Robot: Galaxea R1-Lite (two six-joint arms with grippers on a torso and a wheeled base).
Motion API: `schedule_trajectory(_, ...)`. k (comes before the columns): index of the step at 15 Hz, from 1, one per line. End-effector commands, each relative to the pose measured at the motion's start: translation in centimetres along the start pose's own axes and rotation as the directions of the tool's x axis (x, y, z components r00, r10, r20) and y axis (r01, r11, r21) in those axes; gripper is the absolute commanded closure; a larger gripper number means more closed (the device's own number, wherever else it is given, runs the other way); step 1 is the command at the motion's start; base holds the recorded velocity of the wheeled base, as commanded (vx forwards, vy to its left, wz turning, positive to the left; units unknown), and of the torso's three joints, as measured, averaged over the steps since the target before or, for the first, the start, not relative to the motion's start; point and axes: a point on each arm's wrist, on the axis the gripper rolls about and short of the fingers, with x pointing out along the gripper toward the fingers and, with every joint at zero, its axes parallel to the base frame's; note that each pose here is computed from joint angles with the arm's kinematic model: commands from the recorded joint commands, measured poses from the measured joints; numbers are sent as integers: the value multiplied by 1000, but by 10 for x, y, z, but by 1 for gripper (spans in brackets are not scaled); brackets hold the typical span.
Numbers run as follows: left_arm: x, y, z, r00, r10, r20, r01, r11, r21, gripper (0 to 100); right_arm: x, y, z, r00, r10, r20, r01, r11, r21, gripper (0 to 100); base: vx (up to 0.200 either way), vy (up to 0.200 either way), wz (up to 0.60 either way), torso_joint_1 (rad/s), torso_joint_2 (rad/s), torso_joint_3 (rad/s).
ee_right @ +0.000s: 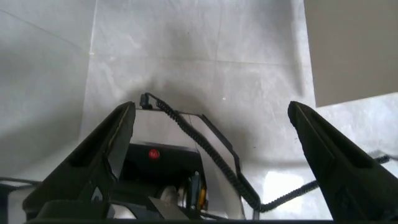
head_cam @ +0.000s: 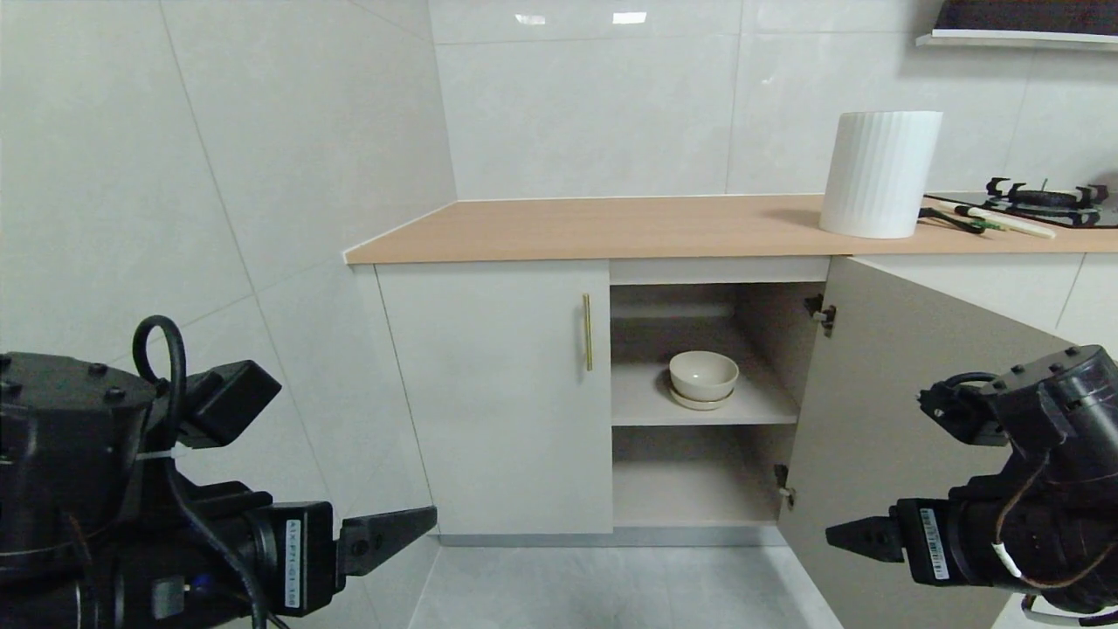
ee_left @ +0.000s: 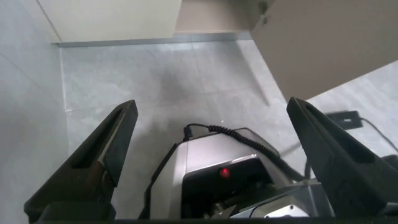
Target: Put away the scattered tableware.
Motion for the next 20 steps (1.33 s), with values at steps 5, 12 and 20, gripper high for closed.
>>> schedule_trajectory(5,2,1,-2,1000,6,-11,-5,1000,9,0,-2,-4,-7,997,-38,-69,35,998,-50,0,0,-200,0,4,0,0)
schedule_trajectory(12,5,0,-2,1000,10,-22,-10,1000,10,0,-6,-22,-6,982,-128,-141,116,989,-90,0,0,-114,0,1,1,1)
schedule_trajectory(20,8,0,-3,999,17,-32,-17,1000,9,0,-21,-69,15,935,-330,-127,329,944,-30,0,0,0,0,0,0,0)
